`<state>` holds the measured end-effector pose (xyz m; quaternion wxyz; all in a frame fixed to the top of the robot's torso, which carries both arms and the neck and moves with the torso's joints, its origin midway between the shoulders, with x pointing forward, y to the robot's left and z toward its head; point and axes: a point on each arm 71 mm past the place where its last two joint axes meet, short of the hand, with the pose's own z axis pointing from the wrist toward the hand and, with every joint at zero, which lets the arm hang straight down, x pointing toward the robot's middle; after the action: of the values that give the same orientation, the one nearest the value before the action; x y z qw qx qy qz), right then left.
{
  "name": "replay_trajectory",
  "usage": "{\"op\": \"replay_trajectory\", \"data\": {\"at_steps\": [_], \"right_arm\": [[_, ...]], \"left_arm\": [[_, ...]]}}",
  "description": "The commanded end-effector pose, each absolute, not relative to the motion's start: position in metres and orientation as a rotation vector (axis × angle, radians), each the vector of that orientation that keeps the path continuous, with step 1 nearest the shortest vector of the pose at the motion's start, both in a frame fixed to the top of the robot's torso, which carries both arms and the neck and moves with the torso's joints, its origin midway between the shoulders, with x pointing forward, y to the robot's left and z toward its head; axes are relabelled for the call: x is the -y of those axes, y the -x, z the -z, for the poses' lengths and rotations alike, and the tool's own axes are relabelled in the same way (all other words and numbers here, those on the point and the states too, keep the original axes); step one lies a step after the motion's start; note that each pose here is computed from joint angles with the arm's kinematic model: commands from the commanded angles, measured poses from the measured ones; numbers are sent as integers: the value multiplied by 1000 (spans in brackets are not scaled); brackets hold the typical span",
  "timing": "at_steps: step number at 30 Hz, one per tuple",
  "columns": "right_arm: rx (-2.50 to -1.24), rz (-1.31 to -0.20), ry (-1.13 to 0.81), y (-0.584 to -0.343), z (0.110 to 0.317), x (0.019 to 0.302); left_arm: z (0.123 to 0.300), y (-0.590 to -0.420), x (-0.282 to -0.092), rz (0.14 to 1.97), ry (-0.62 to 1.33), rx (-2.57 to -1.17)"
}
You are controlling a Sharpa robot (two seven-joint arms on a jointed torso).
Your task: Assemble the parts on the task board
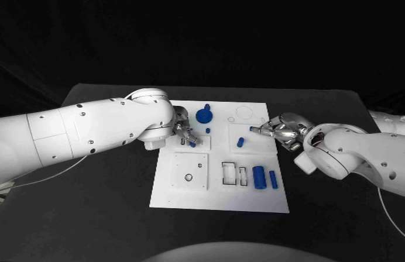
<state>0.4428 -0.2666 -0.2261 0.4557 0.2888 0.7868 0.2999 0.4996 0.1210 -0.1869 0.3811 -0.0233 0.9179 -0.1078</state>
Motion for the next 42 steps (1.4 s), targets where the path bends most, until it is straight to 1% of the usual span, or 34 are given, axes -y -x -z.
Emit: {"op": "replay_trajectory", "data": {"at_steps": [1, 7, 21, 42], "right_arm": [[-1942, -743, -697, -443, 226, 266], [-1941, -743, -697, -443, 226, 266], [-1943, -745, -696, -442, 226, 265], [-1945, -745, -696, -442, 226, 265]], "left_arm": [[184, -500, -125, 231, 80, -2340], [182, -501, -128, 219, 88, -2334], [183, -507, -129, 200, 96, -2326], [187, -509, -122, 216, 83, -2335]]}}
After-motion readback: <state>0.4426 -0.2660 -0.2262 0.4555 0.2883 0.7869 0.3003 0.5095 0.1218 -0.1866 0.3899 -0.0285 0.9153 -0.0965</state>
